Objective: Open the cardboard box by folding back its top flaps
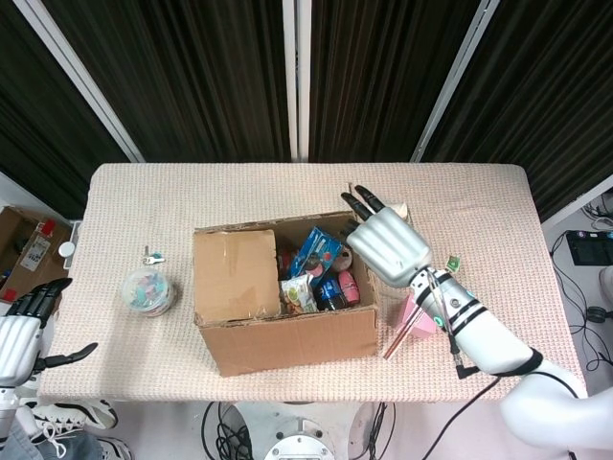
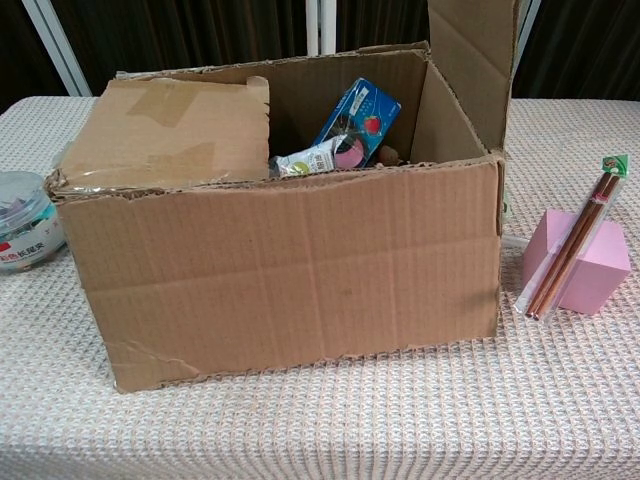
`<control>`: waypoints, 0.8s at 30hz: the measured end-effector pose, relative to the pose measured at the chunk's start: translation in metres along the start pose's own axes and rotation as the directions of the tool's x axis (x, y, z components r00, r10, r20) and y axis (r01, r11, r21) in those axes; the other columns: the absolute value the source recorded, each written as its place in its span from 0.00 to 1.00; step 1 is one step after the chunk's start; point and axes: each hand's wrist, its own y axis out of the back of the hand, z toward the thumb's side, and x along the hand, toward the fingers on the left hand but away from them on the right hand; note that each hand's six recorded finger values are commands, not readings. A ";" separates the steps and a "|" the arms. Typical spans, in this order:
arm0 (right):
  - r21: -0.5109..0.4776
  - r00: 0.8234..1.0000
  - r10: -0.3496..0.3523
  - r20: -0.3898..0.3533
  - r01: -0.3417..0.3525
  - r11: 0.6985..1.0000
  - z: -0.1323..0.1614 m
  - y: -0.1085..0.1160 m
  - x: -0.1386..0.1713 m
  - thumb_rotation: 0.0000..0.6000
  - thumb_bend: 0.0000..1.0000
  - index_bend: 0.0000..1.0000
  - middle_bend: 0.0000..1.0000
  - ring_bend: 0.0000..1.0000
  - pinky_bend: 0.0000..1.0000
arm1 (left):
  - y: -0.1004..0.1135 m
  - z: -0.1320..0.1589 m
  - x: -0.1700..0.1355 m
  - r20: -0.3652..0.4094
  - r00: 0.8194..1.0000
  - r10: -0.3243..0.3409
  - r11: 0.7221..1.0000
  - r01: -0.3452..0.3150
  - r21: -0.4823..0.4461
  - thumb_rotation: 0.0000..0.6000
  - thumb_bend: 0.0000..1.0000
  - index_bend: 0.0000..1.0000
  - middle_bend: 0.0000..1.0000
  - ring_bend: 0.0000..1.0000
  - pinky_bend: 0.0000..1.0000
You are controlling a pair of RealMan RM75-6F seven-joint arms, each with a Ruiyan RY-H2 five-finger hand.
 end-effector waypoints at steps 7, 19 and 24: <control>-0.078 0.997 0.026 0.067 -0.021 0.997 -0.035 -0.019 0.022 1.00 1.00 0.41 0.41 0.00 0.00 | -0.002 0.004 0.002 0.013 1.000 -0.005 1.000 0.005 -0.006 0.67 0.00 0.11 0.15 0.14 0.24; -0.284 0.982 -0.127 0.136 0.162 0.945 -0.088 -0.013 0.065 1.00 0.95 0.01 0.06 0.00 0.00 | -0.003 0.014 0.011 0.039 0.999 -0.018 1.000 0.018 -0.003 0.66 0.00 0.11 0.15 0.14 0.24; -0.314 0.961 -0.220 0.168 0.264 0.912 -0.111 -0.011 0.098 1.00 0.95 0.00 0.04 0.00 0.00 | -0.008 0.020 0.015 0.053 0.998 -0.032 0.999 0.032 -0.002 0.66 0.00 0.11 0.15 0.14 0.24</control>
